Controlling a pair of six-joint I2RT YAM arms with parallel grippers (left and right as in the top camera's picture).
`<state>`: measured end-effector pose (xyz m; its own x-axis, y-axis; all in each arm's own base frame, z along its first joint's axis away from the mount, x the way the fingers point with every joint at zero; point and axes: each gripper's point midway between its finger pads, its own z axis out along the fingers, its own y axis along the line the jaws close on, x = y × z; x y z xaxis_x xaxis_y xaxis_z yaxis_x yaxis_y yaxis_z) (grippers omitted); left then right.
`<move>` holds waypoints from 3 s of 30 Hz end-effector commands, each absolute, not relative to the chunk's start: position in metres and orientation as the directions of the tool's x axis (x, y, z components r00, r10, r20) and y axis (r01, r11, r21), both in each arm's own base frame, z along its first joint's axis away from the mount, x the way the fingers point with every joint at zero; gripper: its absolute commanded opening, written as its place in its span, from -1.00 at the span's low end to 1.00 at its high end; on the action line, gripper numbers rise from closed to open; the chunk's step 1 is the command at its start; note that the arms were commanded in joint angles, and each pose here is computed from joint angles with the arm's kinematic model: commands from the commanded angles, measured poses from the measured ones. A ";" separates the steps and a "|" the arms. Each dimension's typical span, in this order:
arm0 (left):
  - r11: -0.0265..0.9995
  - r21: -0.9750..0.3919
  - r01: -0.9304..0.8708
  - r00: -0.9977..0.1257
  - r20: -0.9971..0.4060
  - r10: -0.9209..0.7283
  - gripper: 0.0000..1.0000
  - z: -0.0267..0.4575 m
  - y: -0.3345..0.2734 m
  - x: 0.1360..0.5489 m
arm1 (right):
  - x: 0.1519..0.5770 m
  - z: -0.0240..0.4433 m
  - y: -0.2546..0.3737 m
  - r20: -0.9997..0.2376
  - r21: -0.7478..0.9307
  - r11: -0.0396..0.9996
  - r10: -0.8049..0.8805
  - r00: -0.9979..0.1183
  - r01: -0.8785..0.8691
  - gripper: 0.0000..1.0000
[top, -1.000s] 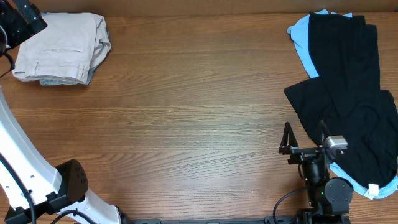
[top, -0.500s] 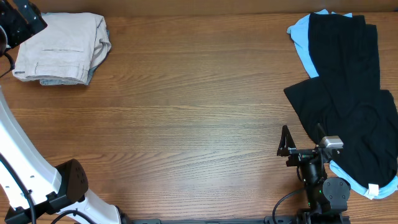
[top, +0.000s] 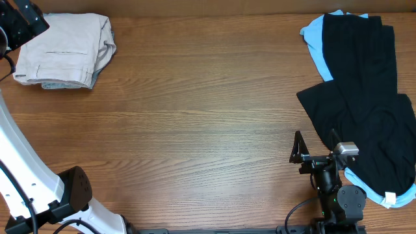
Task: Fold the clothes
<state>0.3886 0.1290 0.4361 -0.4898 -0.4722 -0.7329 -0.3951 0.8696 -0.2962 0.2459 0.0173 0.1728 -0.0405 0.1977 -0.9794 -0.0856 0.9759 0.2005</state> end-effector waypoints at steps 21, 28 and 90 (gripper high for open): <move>0.902 -0.264 -0.341 -0.761 -0.487 -0.430 1.00 0.327 0.034 0.259 | 0.246 0.171 0.016 -0.980 0.200 0.976 0.198 -0.035 -0.083 1.00; 0.909 -0.259 -0.328 -0.721 -0.553 -0.417 1.00 0.273 0.023 0.204 | 0.246 0.171 0.016 -0.980 0.200 0.976 0.198 -0.035 -0.083 1.00; 1.000 0.003 0.004 -0.064 -0.998 0.004 1.00 0.159 0.009 0.246 | 0.246 0.171 0.016 -0.980 0.200 0.976 0.198 -0.034 -0.083 1.00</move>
